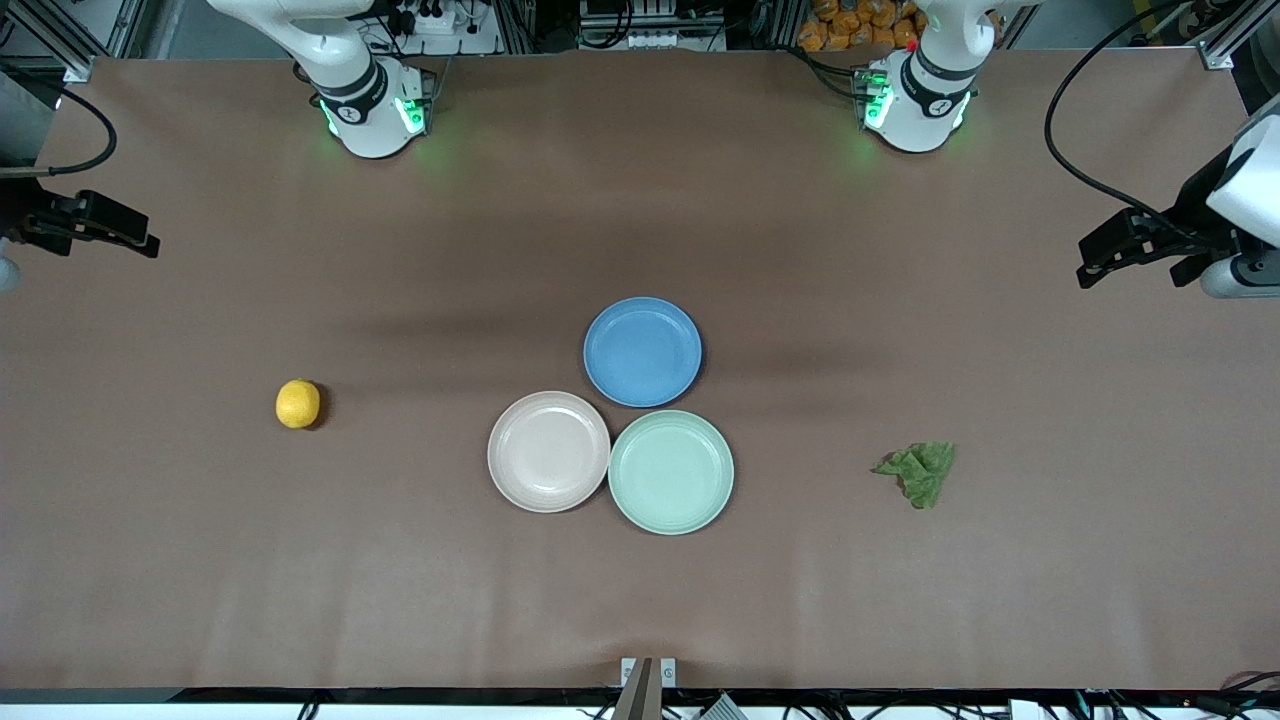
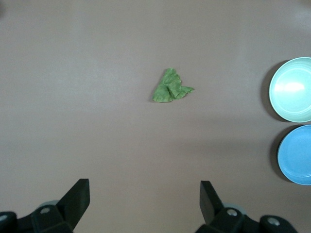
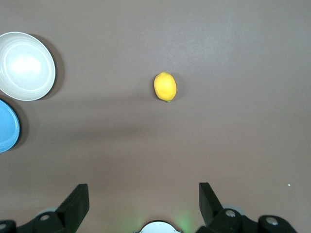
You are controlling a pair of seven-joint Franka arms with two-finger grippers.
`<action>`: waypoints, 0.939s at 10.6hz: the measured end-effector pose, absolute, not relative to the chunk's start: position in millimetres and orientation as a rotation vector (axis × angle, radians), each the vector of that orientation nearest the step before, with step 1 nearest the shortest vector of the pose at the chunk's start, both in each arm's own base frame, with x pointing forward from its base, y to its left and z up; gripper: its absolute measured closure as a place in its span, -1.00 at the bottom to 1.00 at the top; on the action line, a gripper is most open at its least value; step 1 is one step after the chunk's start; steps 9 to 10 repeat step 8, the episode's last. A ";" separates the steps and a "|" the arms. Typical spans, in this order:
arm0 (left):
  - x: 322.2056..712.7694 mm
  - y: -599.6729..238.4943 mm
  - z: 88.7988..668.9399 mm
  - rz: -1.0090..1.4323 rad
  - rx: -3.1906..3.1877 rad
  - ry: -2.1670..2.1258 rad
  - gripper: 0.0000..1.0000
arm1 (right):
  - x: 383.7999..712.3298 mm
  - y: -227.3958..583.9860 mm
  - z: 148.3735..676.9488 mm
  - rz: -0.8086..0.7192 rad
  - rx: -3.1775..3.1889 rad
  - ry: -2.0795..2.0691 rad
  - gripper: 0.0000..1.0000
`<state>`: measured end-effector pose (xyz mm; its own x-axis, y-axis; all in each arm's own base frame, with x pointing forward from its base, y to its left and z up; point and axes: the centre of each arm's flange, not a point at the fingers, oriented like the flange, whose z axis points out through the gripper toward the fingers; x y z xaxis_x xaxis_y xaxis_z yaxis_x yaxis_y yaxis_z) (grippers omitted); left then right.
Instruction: Pick lemon and lettuce from plates
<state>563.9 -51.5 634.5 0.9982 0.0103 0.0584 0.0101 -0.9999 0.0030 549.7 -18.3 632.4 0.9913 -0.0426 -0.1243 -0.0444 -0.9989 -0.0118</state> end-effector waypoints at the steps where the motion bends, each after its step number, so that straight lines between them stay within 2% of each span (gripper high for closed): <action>1: 563.9 -51.2 635.2 0.094 3.137 0.017 -1.00 | 549.7 -18.4 631.8 0.196 -3.121 0.067 -1.00; 10: 564.8 -50.6 633.7 0.090 3.137 0.019 -1.00 | 550.8 -15.2 627.8 0.198 -3.136 0.054 -1.00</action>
